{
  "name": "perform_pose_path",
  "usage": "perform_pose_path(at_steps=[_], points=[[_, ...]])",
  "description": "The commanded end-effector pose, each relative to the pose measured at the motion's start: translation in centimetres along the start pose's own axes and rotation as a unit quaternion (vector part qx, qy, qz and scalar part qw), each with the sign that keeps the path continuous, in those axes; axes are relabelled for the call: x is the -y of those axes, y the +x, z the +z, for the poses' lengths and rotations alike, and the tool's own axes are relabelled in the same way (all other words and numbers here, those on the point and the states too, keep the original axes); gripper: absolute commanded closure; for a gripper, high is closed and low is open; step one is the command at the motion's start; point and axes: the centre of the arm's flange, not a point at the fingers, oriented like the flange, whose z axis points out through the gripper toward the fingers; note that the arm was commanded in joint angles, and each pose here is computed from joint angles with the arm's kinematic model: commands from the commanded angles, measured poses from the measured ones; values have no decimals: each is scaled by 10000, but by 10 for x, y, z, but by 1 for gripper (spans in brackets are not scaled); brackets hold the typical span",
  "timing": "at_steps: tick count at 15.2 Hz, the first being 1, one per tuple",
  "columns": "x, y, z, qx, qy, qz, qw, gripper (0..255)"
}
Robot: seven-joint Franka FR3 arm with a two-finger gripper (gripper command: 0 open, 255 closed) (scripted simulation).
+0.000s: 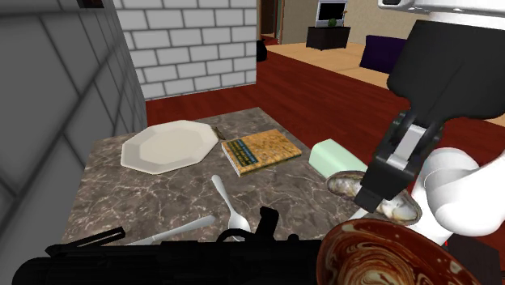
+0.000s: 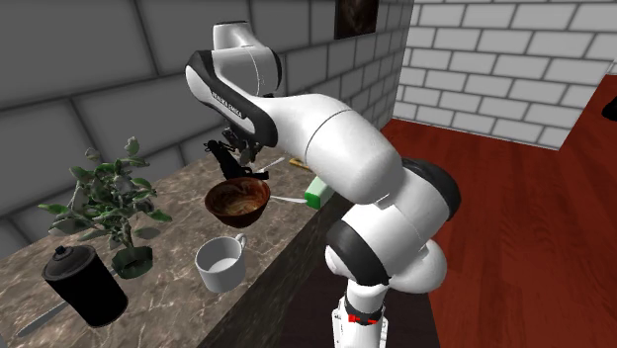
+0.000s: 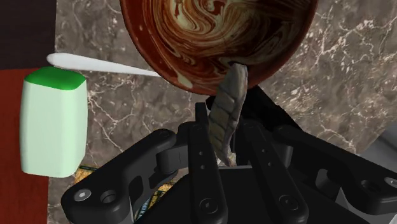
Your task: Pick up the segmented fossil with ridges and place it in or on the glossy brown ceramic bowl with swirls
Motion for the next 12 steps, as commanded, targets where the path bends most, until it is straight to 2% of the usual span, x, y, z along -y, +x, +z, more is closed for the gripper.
perform_pose_path(at_steps=[1,4,12], points=[[8,-27,-1,0,-1,3,10000,255],[17,-67,-4,0,-1,3,10000,255],[15,-71,38,0,-1,3,10000,255]])
